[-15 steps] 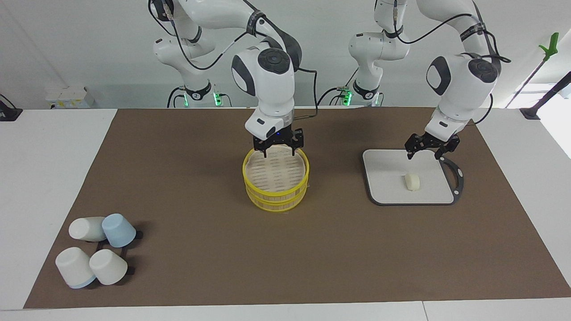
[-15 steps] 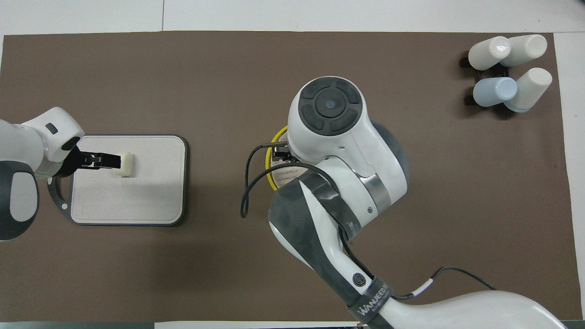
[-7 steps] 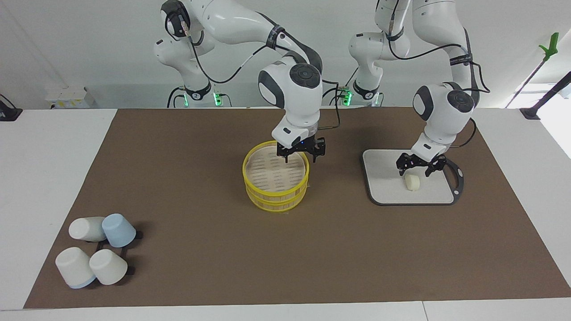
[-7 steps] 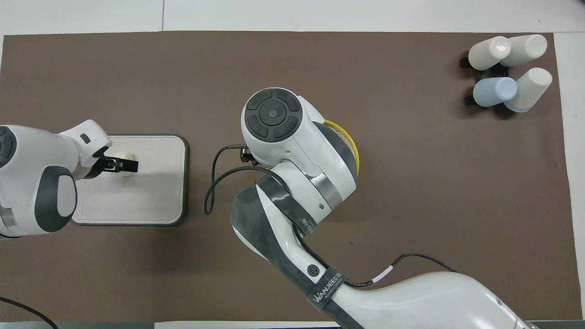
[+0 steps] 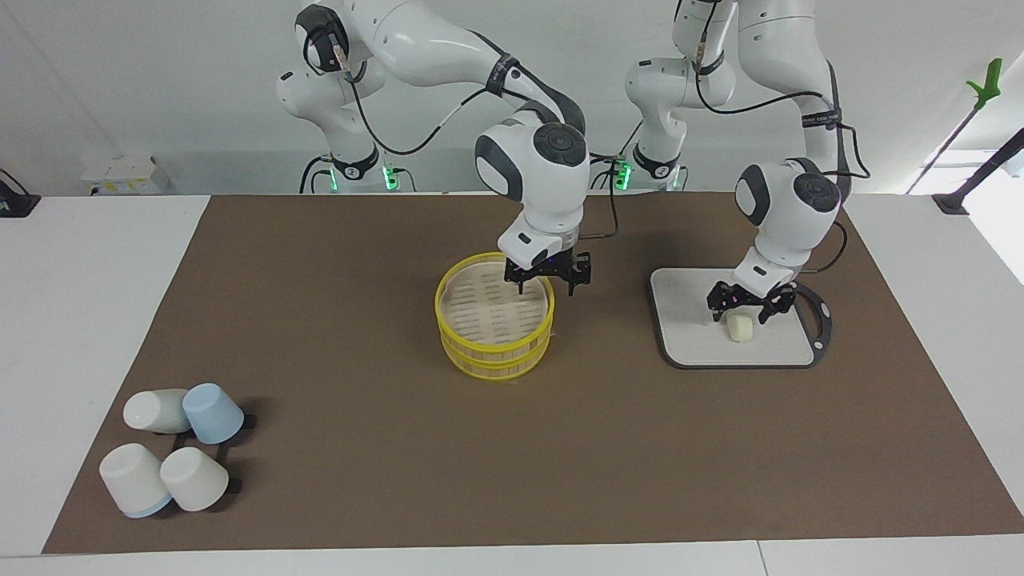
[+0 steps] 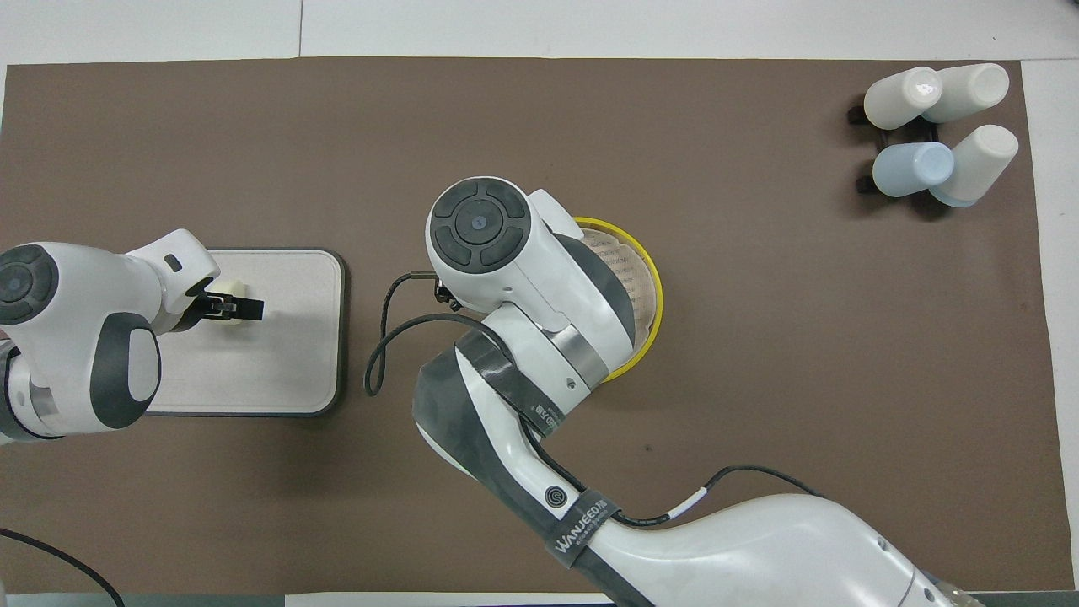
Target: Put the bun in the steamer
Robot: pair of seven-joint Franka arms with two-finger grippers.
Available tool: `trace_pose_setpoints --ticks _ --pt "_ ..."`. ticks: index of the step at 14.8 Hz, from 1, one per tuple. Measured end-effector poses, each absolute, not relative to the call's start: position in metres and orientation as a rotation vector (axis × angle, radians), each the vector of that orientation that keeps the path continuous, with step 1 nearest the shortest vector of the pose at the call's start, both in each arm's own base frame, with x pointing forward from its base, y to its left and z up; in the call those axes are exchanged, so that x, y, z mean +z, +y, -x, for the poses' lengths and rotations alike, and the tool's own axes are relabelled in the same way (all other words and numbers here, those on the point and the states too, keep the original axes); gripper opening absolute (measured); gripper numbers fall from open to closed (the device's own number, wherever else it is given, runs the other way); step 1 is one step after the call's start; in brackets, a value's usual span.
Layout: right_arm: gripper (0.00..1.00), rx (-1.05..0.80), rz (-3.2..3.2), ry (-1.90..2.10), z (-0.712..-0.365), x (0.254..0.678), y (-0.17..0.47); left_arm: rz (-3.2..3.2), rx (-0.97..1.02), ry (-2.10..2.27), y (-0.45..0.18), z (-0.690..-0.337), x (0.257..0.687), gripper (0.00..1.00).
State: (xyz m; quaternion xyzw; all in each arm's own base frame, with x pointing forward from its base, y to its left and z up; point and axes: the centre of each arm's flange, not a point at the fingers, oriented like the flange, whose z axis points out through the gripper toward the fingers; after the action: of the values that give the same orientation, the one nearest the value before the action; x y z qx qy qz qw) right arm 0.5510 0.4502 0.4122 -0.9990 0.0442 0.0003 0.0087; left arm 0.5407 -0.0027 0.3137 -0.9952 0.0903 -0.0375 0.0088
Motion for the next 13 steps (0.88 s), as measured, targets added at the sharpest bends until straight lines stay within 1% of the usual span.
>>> trace_pose_setpoints --ticks 3,4,5,6,7,9,10,11,12,13 --pt "0.97 0.007 3.125 0.153 -0.551 0.401 0.454 3.108 -0.112 0.285 -0.003 -0.541 0.309 0.97" --pt "0.97 -0.002 3.119 0.159 -0.552 0.399 0.455 3.108 -0.112 0.286 -0.003 -0.541 0.309 0.91" --pt "0.97 -0.005 3.117 0.16 -0.553 0.398 0.456 3.108 -0.112 0.286 -0.003 -0.541 0.309 0.91" --pt "0.96 -0.006 3.117 0.16 -0.553 0.397 0.456 3.108 -0.112 0.287 -0.003 -0.541 0.309 0.86" --pt "0.96 -0.008 3.119 0.161 -0.553 0.397 0.455 3.108 -0.112 0.287 -0.003 -0.541 0.309 0.74" --pt "0.93 -0.011 3.124 0.159 -0.554 0.394 0.455 3.107 -0.112 0.289 -0.003 -0.541 0.309 0.51" --pt "0.93 -0.01 3.128 0.158 -0.554 0.392 0.454 3.107 -0.112 0.289 -0.003 -0.541 0.309 0.42" --pt "0.88 -0.009 3.131 0.157 -0.554 0.39 0.454 3.107 -0.112 0.289 -0.003 -0.541 0.309 0.42" --pt "0.77 -0.008 3.132 0.157 -0.554 0.389 0.454 3.107 -0.113 0.289 -0.003 -0.541 0.309 0.39" --pt "0.77 -0.008 3.132 0.157 -0.554 0.387 0.454 3.107 -0.113 0.289 -0.003 -0.541 0.309 0.39"
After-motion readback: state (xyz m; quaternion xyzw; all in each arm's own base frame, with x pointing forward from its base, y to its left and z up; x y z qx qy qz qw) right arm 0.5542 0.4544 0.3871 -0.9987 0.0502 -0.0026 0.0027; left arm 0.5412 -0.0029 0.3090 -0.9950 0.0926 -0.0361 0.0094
